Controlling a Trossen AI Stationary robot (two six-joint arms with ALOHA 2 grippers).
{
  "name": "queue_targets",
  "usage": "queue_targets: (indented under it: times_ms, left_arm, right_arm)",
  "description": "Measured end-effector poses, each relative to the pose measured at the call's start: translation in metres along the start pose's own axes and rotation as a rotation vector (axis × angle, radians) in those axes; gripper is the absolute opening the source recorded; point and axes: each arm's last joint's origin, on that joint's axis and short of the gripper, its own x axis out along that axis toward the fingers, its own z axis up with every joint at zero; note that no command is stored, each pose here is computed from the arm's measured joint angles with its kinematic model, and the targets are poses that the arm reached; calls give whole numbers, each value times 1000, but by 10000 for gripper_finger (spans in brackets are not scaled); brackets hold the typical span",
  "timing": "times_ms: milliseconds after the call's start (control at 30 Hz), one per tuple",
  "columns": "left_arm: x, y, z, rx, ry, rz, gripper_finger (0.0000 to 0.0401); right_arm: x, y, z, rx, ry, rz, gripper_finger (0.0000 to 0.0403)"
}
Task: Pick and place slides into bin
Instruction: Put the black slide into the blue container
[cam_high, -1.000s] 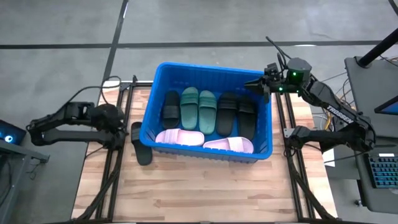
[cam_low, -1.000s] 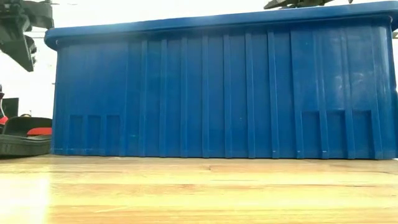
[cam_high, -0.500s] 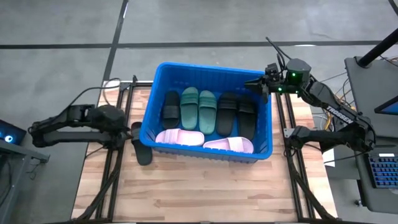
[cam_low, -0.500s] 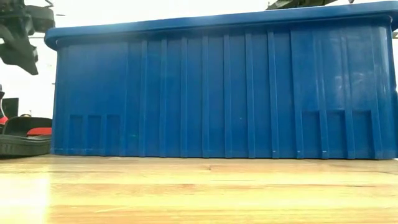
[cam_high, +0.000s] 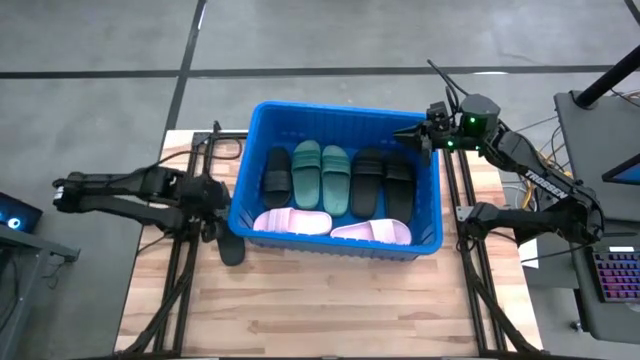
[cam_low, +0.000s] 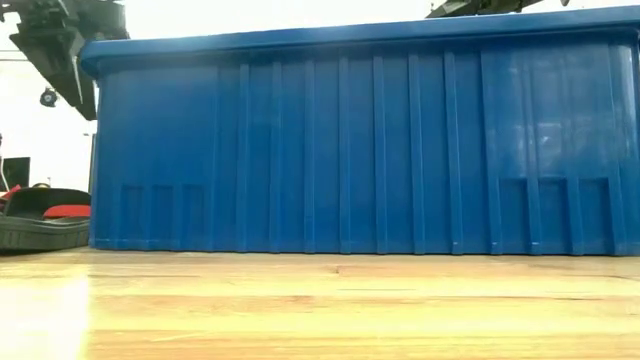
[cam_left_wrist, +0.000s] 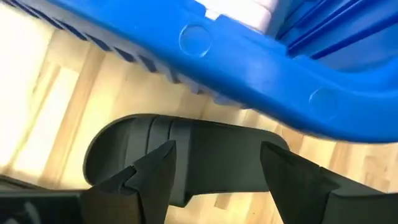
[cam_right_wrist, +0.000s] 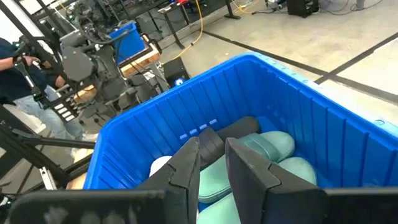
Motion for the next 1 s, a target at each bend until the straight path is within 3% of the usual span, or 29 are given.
queue_targets:
  times_ms: [133, 367, 533, 733, 1000]
  left_arm:
    - [12, -2, -9, 16, 57, 59, 218]
    - [36, -8, -23, -24, 161, 39, 218]
    - [42, -7, -20, -75, 92, 217, 218]
    - [59, -16, -17, -52, 196, 153, 218]
    - [77, -21, -15, -82, 147, 184, 218]
  right_arm:
    - [0, 0, 0, -5, 0, 0, 72]
    - [0, 0, 0, -27, 1, 0, 77]
    - [0, 0, 0, -46, 2, 0, 71]
    - [0, 0, 0, -50, 3, 0, 68]
    - [0, 0, 0, -56, 5, 0, 75]
